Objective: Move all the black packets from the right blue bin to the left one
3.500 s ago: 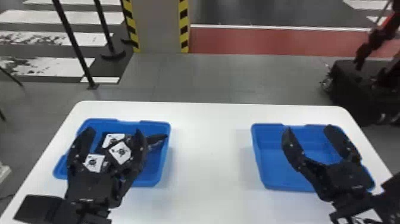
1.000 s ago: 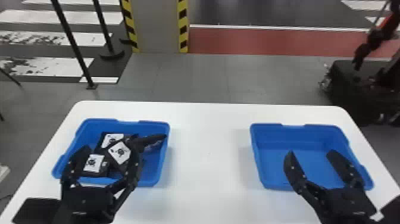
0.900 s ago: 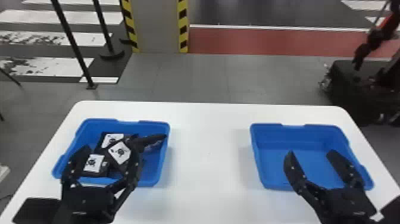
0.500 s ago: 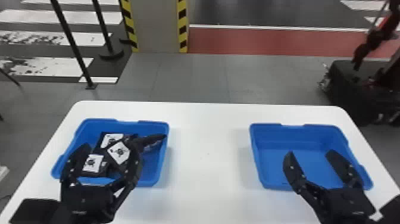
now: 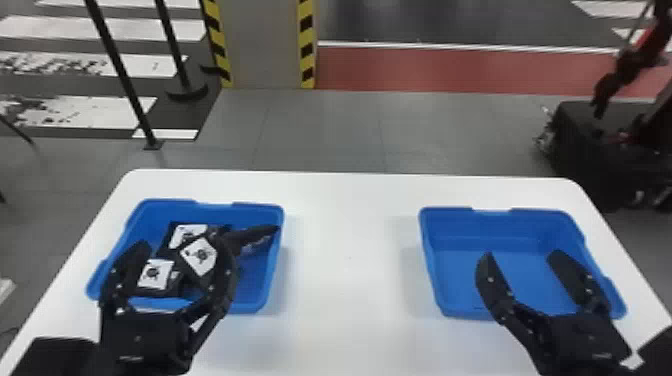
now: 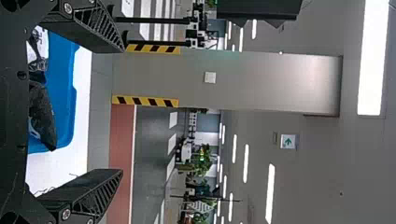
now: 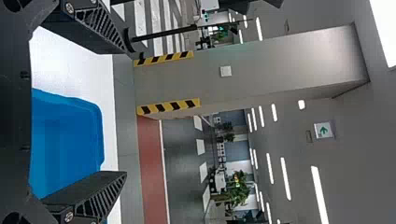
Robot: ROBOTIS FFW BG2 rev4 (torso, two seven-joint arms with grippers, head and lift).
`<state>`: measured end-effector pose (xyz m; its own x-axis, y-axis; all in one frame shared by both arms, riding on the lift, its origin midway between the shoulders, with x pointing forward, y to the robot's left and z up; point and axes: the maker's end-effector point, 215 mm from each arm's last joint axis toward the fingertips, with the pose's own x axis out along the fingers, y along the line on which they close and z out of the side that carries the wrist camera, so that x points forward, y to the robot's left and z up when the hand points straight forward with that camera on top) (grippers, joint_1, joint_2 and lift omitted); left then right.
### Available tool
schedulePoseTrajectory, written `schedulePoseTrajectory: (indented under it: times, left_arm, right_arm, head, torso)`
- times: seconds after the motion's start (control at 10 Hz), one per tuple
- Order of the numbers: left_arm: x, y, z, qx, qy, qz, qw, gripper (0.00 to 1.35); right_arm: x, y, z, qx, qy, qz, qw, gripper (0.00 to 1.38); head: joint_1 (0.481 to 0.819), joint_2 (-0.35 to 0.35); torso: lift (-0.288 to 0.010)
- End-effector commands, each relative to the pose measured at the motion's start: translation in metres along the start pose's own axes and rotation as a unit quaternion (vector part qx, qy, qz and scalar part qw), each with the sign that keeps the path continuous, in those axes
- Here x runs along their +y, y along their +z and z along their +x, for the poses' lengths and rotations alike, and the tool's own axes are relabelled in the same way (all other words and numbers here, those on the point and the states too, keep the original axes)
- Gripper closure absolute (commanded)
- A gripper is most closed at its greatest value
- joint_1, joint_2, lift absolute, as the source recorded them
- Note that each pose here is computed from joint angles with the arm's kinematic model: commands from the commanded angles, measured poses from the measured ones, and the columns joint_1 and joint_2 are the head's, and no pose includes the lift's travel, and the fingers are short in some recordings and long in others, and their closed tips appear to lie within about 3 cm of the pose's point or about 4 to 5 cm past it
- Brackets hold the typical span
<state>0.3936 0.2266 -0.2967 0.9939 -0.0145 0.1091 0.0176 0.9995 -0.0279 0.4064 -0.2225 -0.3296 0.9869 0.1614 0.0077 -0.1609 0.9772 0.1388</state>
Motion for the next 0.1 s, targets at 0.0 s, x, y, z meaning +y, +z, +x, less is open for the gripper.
schedulePoseTrajectory:
  times: [0.0]
  left_arm:
    - [0.0006,0.0011,0.0008,-0.002,0.001,0.000,1.0000,0.11]
  right_arm:
    - [0.0000,0.0010,0.0008,-0.001,0.000,0.000,1.000,0.10]
  head:
    - [0.695,0.006]
  torso:
    - [-0.110]
